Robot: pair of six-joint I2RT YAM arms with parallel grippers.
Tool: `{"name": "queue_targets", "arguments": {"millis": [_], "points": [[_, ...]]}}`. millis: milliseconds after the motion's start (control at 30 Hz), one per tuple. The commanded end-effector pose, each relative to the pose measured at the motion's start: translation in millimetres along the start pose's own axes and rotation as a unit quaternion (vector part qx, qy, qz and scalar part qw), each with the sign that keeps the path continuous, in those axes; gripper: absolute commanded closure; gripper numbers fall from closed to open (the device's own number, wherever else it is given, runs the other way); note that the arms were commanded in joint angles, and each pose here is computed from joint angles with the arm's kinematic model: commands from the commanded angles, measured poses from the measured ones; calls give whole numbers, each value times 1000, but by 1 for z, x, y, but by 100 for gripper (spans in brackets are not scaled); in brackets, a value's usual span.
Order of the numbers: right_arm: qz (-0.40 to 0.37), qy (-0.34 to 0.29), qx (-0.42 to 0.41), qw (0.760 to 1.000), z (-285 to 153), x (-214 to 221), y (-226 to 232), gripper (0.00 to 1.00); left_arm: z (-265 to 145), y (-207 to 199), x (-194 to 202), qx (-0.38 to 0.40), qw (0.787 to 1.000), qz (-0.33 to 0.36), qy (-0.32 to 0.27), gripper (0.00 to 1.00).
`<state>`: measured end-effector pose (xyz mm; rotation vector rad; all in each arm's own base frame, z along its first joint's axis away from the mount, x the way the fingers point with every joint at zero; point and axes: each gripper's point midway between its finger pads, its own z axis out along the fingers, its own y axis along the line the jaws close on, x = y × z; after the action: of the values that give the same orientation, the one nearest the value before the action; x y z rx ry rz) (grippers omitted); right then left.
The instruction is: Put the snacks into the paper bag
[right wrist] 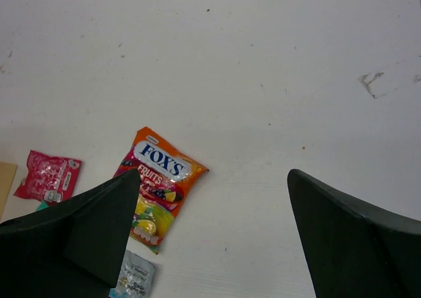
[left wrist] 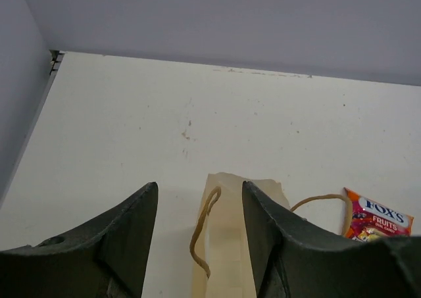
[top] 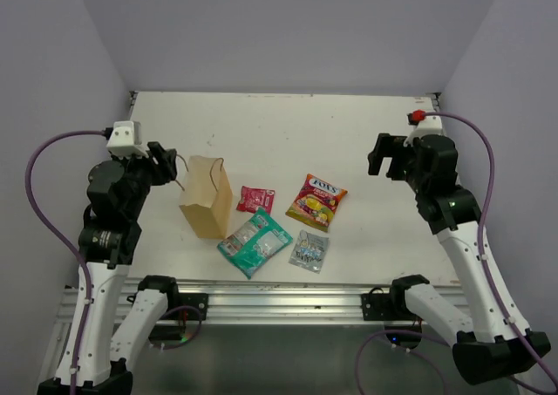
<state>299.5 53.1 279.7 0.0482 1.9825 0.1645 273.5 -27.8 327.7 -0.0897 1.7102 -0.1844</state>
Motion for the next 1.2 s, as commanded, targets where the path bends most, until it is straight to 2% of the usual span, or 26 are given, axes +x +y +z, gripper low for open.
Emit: {"name": "queue_targets", "arguments": {"millis": [0,333,833,900,1167], "points": [[7,3,8,1000,1,3,-2,1,3,-1,14,0,1000,-14,23,42],[12,13,5,1000,6,14,-2,1,16,-4,68,14,993,-34,109,42],[15,84,-23,996,37,58,9,2,31,-4,103,13,984,-48,172,51],[17,101,-22,994,43,69,8,4,32,-5,108,16,982,-49,180,53],[24,143,-17,989,73,104,10,7,36,-7,119,18,979,-46,199,74]]}}
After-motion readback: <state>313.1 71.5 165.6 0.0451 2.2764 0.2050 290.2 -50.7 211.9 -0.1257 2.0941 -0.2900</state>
